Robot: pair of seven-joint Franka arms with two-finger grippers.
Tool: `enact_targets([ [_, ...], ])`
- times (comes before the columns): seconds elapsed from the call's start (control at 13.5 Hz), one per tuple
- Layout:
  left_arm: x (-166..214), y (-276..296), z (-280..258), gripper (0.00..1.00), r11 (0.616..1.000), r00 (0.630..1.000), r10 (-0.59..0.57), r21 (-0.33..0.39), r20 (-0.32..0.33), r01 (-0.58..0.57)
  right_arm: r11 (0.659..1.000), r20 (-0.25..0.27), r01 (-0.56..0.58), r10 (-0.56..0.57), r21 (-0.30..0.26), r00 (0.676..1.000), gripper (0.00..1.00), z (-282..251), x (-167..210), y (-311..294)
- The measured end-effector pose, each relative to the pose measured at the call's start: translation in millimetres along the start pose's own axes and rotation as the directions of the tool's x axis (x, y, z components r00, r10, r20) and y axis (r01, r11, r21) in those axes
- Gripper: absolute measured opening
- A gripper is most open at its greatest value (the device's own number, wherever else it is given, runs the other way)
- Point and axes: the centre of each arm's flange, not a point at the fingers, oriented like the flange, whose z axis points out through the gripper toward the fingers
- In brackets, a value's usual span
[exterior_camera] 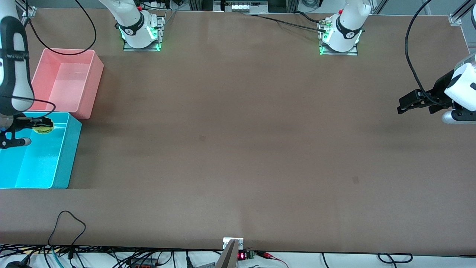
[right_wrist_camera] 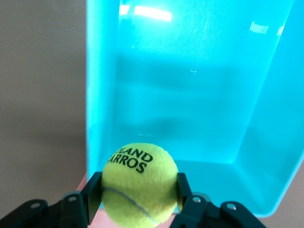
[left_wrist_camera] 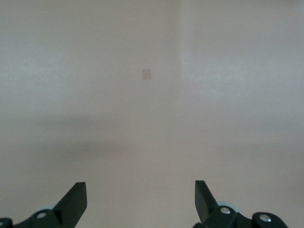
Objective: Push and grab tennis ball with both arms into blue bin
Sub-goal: 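Lower the ball into the blue bin and open the right gripper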
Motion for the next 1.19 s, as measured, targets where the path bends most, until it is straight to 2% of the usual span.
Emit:
enact_targets([
  [0.22, 0.0, 0.0, 0.0, 1.0, 1.0, 1.0, 0.0, 0.0, 0.0, 0.0, 1.0, 0.023, 0.016, -0.016, -0.01, 1.0, 0.66, 35.0, 6.8, 6.7],
  [0.59, 0.0, 0.0, 0.0, 1.0, 1.0, 1.0, 0.0, 0.0, 0.0, 0.0, 0.999, 0.05, 0.024, -0.022, -0.022, 0.998, 0.66, 62.6, 10.6, 10.0],
  [0.96, 0.1, -0.8, -0.1, 1.0, 1.0, 1.0, -0.002, -0.001, 0.0, 0.002, 0.999, 0.032, 0.023, -0.022, -0.038, 0.999, 0.67, 73.7, 14.7, 14.1],
  [1.19, 0.1, -0.8, -0.1, 1.0, 1.0, 1.0, -0.002, -0.001, 0.0, 0.002, 0.999, 0.029, 0.023, -0.022, -0.041, 0.999, 0.72, 74.4, 15.3, 14.2],
])
